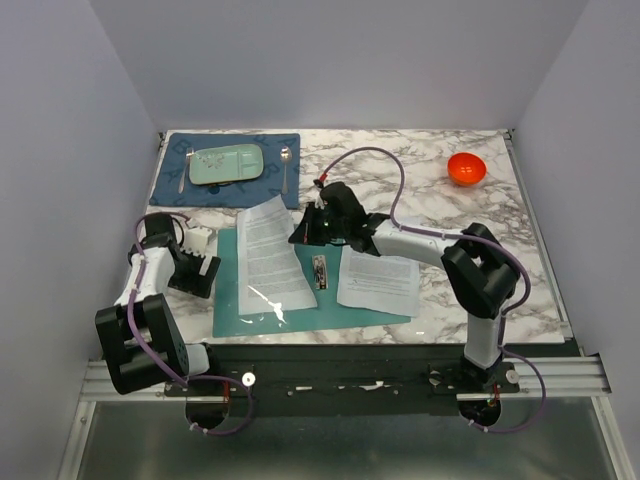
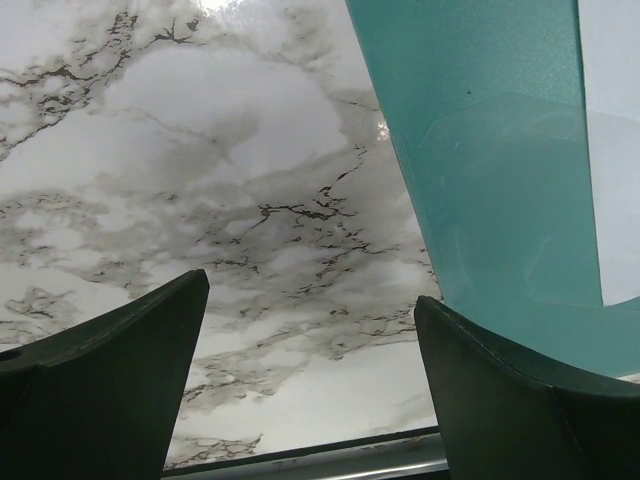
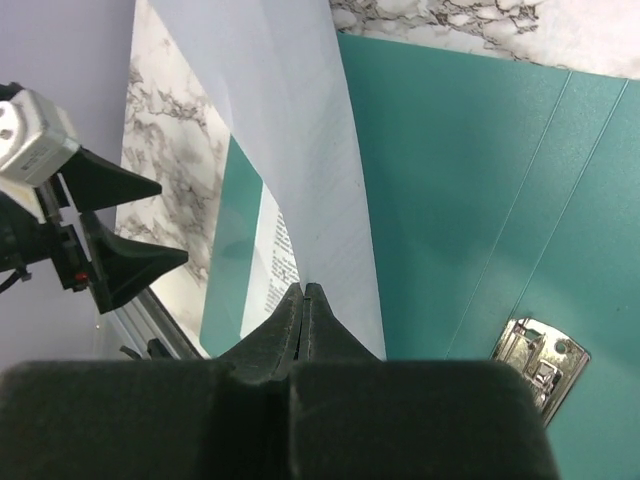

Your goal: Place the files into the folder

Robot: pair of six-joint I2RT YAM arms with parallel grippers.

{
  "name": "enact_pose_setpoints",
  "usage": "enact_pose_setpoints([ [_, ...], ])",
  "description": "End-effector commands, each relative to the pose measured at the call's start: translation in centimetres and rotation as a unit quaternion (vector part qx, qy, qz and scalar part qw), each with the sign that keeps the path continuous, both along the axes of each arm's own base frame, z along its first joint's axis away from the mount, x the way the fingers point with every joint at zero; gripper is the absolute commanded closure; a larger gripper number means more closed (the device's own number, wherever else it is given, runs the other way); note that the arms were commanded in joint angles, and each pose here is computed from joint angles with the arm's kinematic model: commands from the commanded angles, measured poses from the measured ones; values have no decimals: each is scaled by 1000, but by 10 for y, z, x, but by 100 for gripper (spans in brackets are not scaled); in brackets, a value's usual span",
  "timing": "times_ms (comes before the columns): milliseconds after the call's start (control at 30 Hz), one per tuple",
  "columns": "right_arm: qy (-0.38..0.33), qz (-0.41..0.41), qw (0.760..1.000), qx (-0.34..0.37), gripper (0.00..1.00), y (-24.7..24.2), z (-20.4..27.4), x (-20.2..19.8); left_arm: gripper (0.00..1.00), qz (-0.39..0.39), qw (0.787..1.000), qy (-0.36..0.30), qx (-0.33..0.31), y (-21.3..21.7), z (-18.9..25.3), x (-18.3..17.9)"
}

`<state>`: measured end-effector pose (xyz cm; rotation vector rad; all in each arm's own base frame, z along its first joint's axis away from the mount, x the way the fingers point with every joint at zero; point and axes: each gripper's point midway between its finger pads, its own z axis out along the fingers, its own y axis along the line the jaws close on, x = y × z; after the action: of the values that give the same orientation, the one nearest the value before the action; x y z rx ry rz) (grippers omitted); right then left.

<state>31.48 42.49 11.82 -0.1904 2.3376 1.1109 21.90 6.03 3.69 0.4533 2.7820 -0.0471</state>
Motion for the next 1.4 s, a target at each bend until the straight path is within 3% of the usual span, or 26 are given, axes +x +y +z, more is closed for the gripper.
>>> enact_pose_setpoints([
  [0, 8, 9, 1000, 12, 99, 18, -8, 0, 1, -39, 999, 2, 16, 2, -1, 0],
  [367, 15, 52, 999, 1, 99, 39, -21, -32, 1, -35, 999, 11, 17, 1, -10, 0],
  [867, 9, 75, 997, 0, 99, 62, -17, -20, 1, -28, 999, 9, 28, 4, -9, 4],
  [1367, 50, 72, 996, -14, 99, 47, -40, -52, 1, -21, 999, 7, 26, 5, -9, 12],
])
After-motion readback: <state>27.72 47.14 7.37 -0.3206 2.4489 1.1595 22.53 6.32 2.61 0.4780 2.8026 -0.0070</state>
